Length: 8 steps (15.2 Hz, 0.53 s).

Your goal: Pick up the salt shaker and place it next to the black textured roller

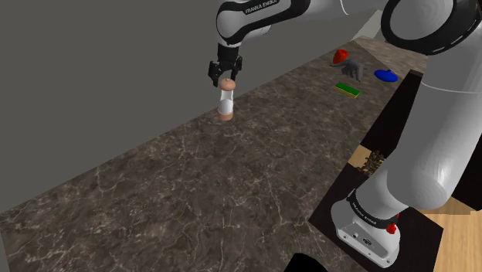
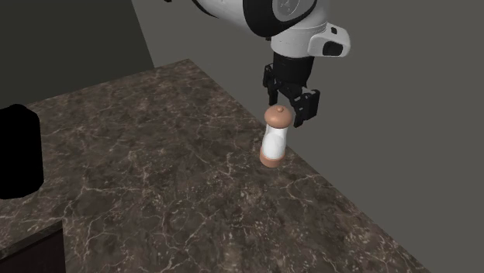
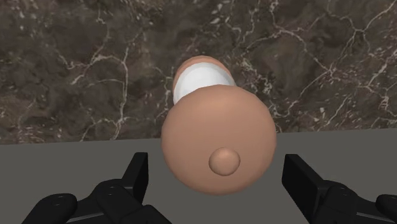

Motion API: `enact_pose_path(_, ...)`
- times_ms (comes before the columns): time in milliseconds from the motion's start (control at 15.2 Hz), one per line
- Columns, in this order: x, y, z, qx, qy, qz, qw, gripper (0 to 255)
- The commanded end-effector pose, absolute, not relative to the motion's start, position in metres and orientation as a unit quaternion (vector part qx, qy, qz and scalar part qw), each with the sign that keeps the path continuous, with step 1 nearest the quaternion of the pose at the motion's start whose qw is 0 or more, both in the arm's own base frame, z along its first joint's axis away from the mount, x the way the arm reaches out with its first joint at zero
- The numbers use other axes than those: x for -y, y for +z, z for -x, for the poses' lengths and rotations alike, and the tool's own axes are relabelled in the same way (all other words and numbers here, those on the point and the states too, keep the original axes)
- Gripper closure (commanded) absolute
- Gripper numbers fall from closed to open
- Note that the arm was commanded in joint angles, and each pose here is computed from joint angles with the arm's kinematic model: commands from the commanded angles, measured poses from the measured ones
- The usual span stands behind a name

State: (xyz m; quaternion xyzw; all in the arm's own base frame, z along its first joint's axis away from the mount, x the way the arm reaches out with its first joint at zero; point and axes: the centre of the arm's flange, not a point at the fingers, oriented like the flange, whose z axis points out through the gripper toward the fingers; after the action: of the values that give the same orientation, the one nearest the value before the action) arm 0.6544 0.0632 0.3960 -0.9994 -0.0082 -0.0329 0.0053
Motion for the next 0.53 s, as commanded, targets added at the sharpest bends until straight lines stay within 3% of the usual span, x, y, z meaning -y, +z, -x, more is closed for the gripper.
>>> enact_pose_path(0, -0.0633, 0.3958, -0.6544, 0.008, -0.033, 0.999, 0.005, 0)
enact_pose_path(198, -0.0633, 0.3958, -0.6544, 0.008, -0.033, 0.999, 0.005, 0)
enact_pose_path(264, -0.0633, 0.3958, -0.6544, 0.008, -0.033, 0.999, 0.005, 255)
enact_pose_path(462, -0.0632, 0.3958, -0.6543, 0.008, -0.033, 0.999, 0.005, 255)
